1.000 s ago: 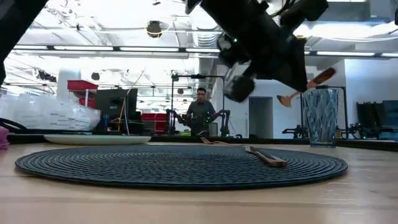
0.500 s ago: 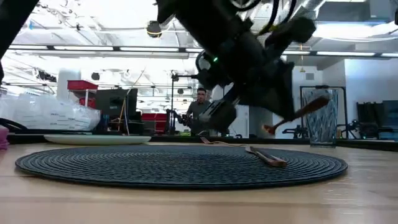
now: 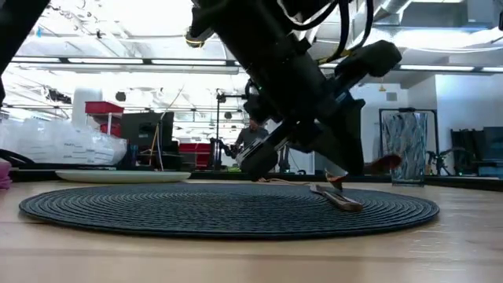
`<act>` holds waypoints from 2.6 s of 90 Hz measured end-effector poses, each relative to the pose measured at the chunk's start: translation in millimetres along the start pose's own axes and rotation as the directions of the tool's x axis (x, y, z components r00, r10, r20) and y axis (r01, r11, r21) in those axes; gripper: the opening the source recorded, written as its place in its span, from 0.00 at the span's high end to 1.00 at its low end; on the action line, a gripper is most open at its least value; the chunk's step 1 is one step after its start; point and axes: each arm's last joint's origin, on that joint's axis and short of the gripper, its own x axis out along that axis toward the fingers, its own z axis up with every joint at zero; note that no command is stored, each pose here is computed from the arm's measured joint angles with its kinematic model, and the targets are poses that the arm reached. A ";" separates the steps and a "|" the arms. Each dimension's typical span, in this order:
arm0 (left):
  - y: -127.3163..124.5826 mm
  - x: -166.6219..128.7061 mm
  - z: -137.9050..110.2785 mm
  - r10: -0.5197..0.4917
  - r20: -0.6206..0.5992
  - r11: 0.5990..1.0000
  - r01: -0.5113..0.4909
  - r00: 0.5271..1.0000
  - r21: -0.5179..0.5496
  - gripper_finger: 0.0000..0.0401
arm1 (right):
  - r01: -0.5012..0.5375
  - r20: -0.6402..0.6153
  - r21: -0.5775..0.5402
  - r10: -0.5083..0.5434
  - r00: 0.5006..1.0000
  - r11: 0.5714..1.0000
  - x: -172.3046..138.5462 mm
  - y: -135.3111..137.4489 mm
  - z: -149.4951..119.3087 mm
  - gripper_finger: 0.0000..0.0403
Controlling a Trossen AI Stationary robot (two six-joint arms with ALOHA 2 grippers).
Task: Set table place
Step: Put the brown table spoon on the blue table mat to the right of the brown table knife, then put the brown fork on top of the pink table napkin
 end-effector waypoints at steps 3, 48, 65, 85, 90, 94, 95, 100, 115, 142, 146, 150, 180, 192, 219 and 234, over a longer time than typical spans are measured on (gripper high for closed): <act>0.0 0.0 -0.2 0.002 -0.006 1.000 -0.002 1.000 0.000 1.00 | 0.000 0.000 0.000 0.000 1.000 1.000 0.0 0.0 0.0 0.59; 0.6 0.7 1.1 0.013 -0.014 0.999 -0.012 1.000 0.047 1.00 | 0.000 0.000 0.000 0.000 1.000 1.000 0.0 0.0 0.0 0.59; 0.6 0.7 1.1 0.014 -0.014 0.998 -0.013 1.000 0.055 1.00 | 0.000 0.000 0.000 0.000 1.000 1.000 0.0 0.0 0.0 0.59; 3.9 0.6 1.2 0.051 -0.034 0.996 -0.049 0.998 0.069 1.00 | 0.000 0.000 0.000 0.000 1.000 1.000 0.0 0.0 0.0 0.59; 4.8 0.6 1.2 0.062 -0.039 0.996 -0.059 0.997 0.074 1.00 | 0.000 0.000 0.000 0.000 1.000 1.000 0.0 0.0 0.0 0.59; 5.1 0.6 1.1 0.065 -0.045 0.995 -0.062 0.997 0.075 1.00 | 0.000 0.000 0.000 0.000 1.000 1.000 0.0 0.0 0.0 0.59; 5.1 0.6 1.0 0.066 -0.046 0.995 -0.062 0.997 0.075 1.00 | 0.000 0.000 0.000 0.000 1.000 1.000 0.0 0.0 0.0 0.59; 5.0 0.6 1.0 0.066 -0.048 0.995 -0.062 0.997 0.076 1.00 | 0.000 0.000 0.000 0.000 1.000 1.000 0.0 0.0 0.0 0.59; 5.0 0.6 0.9 0.065 -0.049 0.992 -0.059 0.997 0.113 1.00 | 0.002 0.002 0.000 -0.002 1.000 1.000 0.0 0.0 0.1 0.59; 5.1 0.6 0.6 0.071 -0.069 0.987 -0.061 0.995 0.146 1.00 | 0.005 0.003 0.001 -0.005 1.000 1.000 0.1 -0.1 0.1 0.59; 5.1 0.6 0.5 0.072 -0.070 0.987 -0.061 0.995 0.150 1.00 | 0.004 0.004 0.001 -0.004 1.000 1.000 0.1 -0.1 0.1 0.59; 5.1 0.6 0.5 0.072 -0.071 0.986 -0.060 0.995 0.156 1.00 | 0.004 0.003 0.000 -0.004 1.000 1.000 0.1 -0.1 0.1 0.59; 5.1 0.7 0.8 0.073 -0.071 0.982 -0.059 0.995 0.180 0.95 | 0.003 0.005 0.008 -0.003 1.000 1.000 0.1 0.1 0.3 0.59; 5.6 0.7 0.8 0.077 -0.070 0.982 -0.063 0.995 0.181 0.85 | -0.001 0.010 0.010 0.001 1.000 1.000 0.2 0.6 0.9 0.59; 5.9 0.8 1.7 0.082 -0.065 0.980 -0.069 0.995 0.185 0.73 | -0.001 0.009 0.010 0.001 1.000 1.000 0.2 0.5 0.8 0.59; 2.2 1.4 5.1 0.065 -0.066 0.978 -0.050 0.996 0.203 0.72 | -0.001 0.009 0.010 0.001 1.000 1.000 0.2 0.5 0.8 0.59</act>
